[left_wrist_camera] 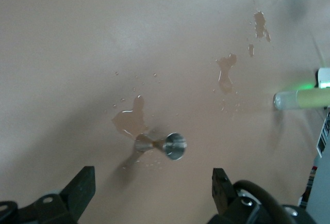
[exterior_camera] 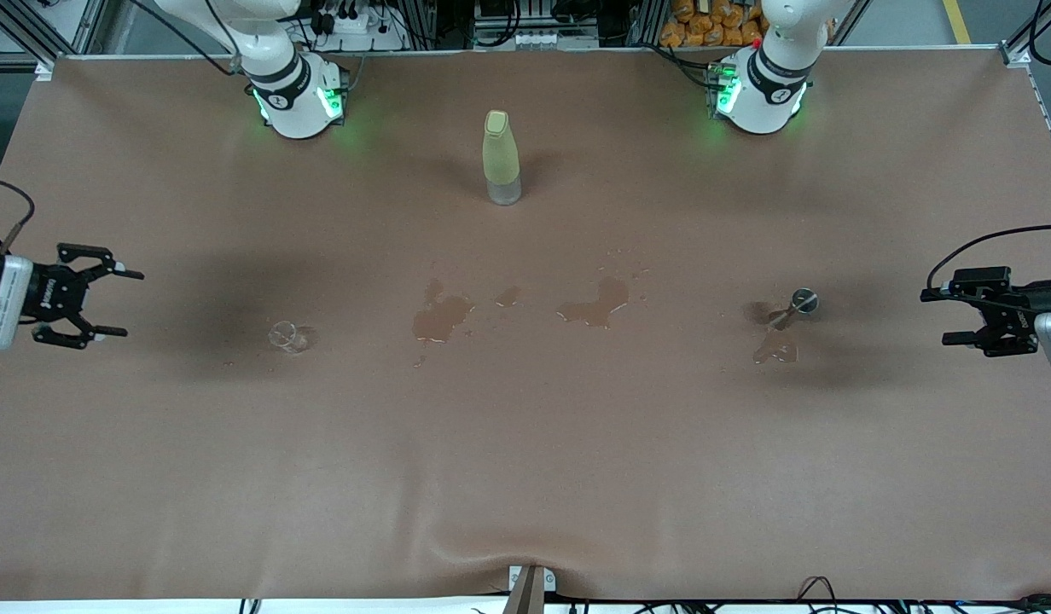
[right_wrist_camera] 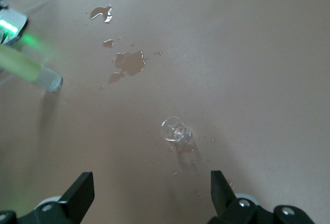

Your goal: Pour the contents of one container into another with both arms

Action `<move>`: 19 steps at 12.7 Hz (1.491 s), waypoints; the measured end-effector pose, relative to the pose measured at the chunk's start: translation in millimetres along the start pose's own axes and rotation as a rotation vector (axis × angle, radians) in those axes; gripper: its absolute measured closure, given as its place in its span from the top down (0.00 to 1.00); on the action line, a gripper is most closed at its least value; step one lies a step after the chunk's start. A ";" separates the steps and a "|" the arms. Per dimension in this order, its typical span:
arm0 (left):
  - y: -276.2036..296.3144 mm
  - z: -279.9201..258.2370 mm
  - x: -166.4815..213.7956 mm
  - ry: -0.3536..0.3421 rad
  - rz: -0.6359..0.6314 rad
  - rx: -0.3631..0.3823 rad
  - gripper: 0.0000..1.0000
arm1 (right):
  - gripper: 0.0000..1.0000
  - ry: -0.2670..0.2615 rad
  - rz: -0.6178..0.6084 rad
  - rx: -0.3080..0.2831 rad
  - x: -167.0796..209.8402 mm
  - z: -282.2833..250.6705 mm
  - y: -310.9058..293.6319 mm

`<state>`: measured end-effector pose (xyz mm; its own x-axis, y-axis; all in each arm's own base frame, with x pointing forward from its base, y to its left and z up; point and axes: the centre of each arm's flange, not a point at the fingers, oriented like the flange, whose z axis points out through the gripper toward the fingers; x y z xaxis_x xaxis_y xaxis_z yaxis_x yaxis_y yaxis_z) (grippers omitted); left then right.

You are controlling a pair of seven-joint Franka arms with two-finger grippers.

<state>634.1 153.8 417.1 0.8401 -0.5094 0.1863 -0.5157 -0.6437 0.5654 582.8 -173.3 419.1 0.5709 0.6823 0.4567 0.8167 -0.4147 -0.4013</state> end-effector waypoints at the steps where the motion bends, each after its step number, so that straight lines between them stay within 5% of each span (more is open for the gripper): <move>1: 16.7 -3.5 13.0 -0.014 -0.040 0.017 1.00 | 1.00 -0.031 0.076 -0.018 12.5 -9.7 -12.7; 9: 115.2 11.5 90.9 -0.177 -0.365 0.322 1.00 | 1.00 -0.197 0.654 -0.268 106.1 -72.3 -100.8; 13: 144.4 16.1 116.5 -0.154 -0.543 0.486 1.00 | 1.00 -0.271 0.784 -0.390 156.7 -83.3 -136.2; 19: 266.8 -17.9 141.7 -0.056 -0.439 0.644 1.00 | 1.00 -0.314 0.883 -0.480 203.2 -59.9 -165.3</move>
<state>618.6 -79.9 608.8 0.9890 -0.1480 0.0025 -0.1480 -0.9890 -0.0033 568.8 -2.2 625.8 0.9880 0.1186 -0.0989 0.1083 -0.9887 -0.1035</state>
